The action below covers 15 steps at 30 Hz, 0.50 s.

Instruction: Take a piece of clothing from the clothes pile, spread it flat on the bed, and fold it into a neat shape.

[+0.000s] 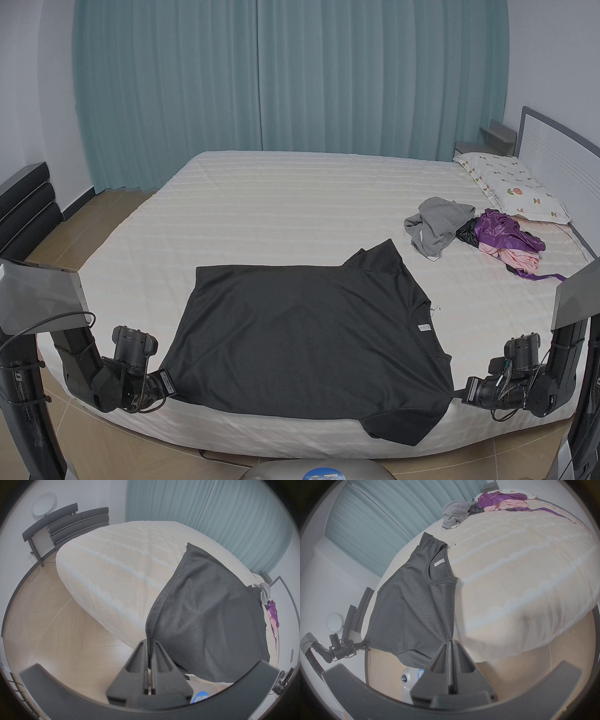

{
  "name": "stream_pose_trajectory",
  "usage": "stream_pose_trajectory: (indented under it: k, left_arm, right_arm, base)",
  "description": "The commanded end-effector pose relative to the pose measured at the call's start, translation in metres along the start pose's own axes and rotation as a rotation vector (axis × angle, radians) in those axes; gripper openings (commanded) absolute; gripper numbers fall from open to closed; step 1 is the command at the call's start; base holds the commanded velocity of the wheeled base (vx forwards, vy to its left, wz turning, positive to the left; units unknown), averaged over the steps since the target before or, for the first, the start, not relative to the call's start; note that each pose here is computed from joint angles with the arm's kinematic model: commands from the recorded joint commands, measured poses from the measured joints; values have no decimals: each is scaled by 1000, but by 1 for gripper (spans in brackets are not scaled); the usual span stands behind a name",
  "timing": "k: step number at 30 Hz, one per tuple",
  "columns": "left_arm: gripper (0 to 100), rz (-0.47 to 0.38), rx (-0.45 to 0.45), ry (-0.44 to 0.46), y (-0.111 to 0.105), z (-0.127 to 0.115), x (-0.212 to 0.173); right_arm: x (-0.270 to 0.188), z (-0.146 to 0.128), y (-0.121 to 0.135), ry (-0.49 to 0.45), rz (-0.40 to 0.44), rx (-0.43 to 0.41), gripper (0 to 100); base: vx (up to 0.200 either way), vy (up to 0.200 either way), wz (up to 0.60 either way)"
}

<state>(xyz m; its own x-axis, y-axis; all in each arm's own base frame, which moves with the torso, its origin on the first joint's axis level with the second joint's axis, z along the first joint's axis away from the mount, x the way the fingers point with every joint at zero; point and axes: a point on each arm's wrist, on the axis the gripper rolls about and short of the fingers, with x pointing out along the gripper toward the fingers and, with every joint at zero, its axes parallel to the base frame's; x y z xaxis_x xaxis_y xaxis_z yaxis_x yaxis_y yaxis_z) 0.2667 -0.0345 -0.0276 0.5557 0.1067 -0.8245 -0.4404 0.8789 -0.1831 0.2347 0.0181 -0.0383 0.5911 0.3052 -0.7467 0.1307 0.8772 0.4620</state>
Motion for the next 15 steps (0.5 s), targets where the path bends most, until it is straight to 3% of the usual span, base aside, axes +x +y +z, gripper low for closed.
stream_pose_trajectory:
  k: [1, 10, 11, 15]
  left_arm:
    - [0, -2, -1, -1, 0, 0, 1]
    - [0, -4, -3, -1, -1, 1, 1]
    - [100, -5, -3, -2, -1, 1, 0]
    - [100, -33, -13, -15, -2, 6, -3]
  right_arm:
    - [-2, -1, -1, 1, -4, -1, 0]
    - [4, 4, -3, -13, -2, -14, 0]
    - [4, 5, -2, -16, 2, -16, 100]
    - [1, 8, 6, -31, 34, -39, 100]
  base:
    - [0, 0, 0]
    - [0, 0, 0]
    - [0, 0, 0]
    - [0, 0, 0]
